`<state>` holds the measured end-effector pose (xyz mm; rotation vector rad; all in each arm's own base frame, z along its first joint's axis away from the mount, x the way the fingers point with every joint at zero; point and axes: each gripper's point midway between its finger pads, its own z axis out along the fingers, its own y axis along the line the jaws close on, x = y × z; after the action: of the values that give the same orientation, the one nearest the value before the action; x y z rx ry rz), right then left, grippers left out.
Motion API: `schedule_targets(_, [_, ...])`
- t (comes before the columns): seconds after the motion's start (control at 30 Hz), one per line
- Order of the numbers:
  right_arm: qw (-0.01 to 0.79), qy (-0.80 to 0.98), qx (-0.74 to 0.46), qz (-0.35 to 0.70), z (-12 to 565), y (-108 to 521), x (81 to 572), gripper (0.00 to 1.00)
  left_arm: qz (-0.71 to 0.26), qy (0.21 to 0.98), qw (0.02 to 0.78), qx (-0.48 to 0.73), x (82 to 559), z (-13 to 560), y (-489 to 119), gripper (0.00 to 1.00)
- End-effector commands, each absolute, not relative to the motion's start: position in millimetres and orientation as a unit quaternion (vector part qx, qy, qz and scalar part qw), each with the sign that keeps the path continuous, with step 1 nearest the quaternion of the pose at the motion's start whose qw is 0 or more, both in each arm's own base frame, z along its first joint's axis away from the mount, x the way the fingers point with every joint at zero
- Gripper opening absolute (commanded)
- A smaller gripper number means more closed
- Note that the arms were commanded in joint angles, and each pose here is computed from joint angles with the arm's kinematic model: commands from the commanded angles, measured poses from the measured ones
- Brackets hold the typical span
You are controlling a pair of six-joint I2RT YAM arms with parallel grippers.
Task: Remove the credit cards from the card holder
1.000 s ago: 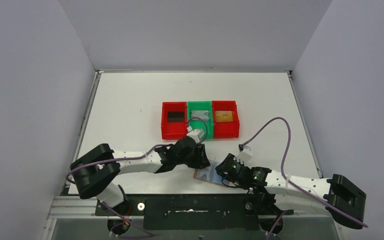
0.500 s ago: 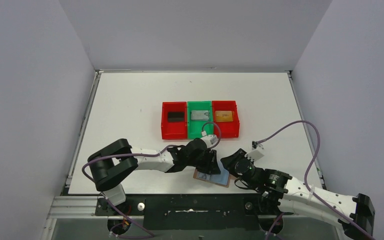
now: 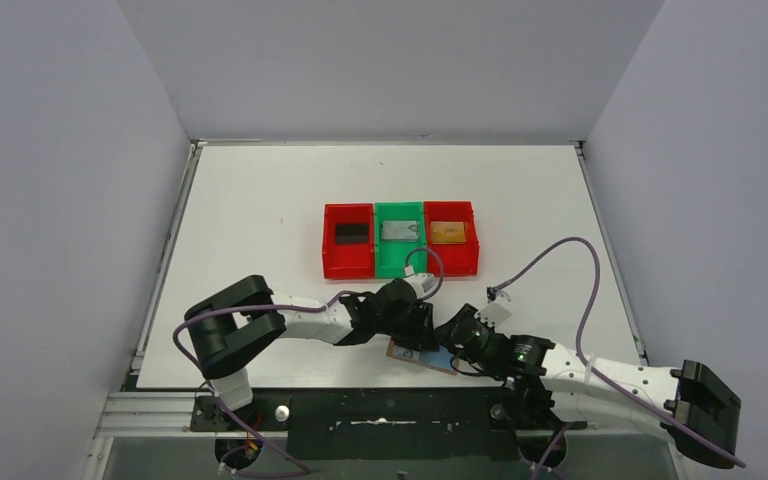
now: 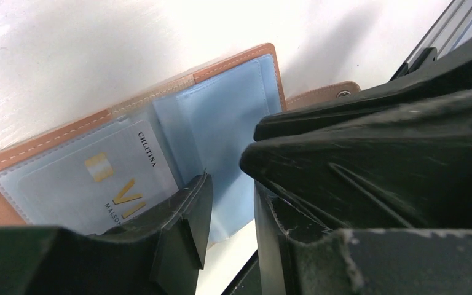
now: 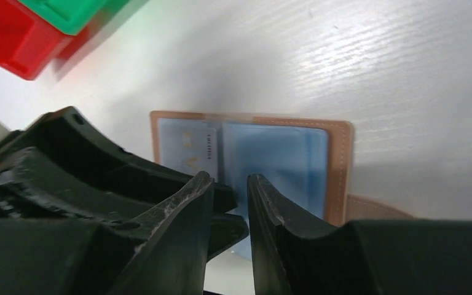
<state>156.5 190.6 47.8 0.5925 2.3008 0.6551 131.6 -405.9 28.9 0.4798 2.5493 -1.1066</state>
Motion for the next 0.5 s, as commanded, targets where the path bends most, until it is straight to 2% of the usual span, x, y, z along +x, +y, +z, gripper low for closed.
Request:
schedule_targets(0.0, [0.315, 0.88, 0.243, 0.26, 38.3, 199.7, 156.2, 0.29, -0.383, 0.889, 0.18, 0.175, 135.5, 39.2, -407.8, 0.31])
schedule_targets(0.23, [0.292, 0.892, 0.225, 0.261, 18.9, 209.0, 150.6, 0.3, -0.357, 0.895, 0.215, 0.157, 144.8, 49.7, -389.5, 0.31])
schedule_targets(0.47, [0.283, 0.904, 0.189, 0.261, 13.2, 223.5, 151.0, 0.3, -0.302, 0.911, 0.265, 0.099, 160.0, 54.7, -345.9, 0.35])
